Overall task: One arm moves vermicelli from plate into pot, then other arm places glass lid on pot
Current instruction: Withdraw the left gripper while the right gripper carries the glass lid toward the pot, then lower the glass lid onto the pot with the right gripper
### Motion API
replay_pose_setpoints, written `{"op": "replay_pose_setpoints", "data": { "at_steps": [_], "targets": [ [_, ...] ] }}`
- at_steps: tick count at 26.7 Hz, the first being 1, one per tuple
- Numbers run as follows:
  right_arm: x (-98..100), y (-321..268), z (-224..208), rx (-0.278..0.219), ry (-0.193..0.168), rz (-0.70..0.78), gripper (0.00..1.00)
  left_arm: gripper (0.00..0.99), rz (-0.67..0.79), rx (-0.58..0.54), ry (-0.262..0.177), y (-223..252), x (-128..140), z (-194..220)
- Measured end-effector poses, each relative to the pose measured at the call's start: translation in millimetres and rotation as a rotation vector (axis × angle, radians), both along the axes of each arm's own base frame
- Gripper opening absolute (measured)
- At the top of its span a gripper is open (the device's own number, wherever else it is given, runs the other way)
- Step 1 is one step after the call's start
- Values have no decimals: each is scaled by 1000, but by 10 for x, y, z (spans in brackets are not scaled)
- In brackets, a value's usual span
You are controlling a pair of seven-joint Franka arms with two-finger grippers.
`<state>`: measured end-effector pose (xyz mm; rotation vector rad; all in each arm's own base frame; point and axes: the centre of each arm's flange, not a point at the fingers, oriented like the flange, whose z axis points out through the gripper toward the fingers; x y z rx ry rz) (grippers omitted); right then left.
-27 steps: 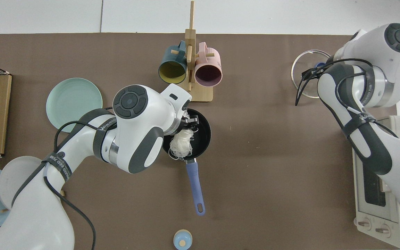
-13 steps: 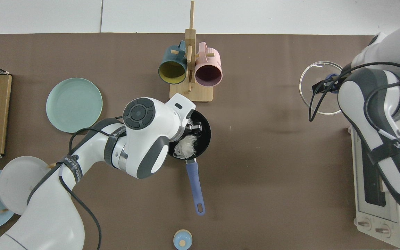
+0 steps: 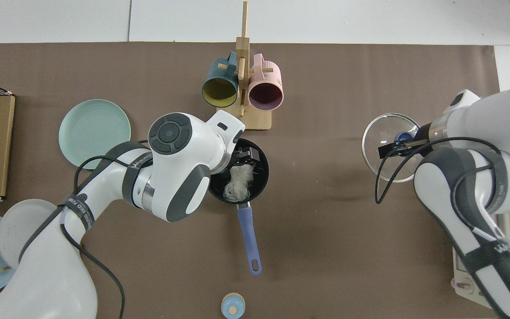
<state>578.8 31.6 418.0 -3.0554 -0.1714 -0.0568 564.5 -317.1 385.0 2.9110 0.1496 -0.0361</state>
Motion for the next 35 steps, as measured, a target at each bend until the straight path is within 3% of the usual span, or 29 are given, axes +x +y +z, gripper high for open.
{"op": "replay_pose_setpoints", "data": {
  "at_steps": [7,11,16,20,27,35],
  "targets": [
    [-360,703,-50,4,9,-78,436,991,41,114,-21,549,223,912],
    [-502,1173,2,11,12,-147,436,991,53,151,-30,919,274,1206],
    [-664,1739,74,21,7,-231,436,991,19,194,-11,1502,266,1479],
    [-762,2177,167,0,-17,-296,436,991,-14,227,-10,2047,219,1725],
    [-728,2860,318,-19,-2,-400,436,991,-44,252,-19,2748,18,2145],
    [-497,3351,228,-24,16,-474,436,991,-79,203,-4,2989,-122,2162]
  ]
}}
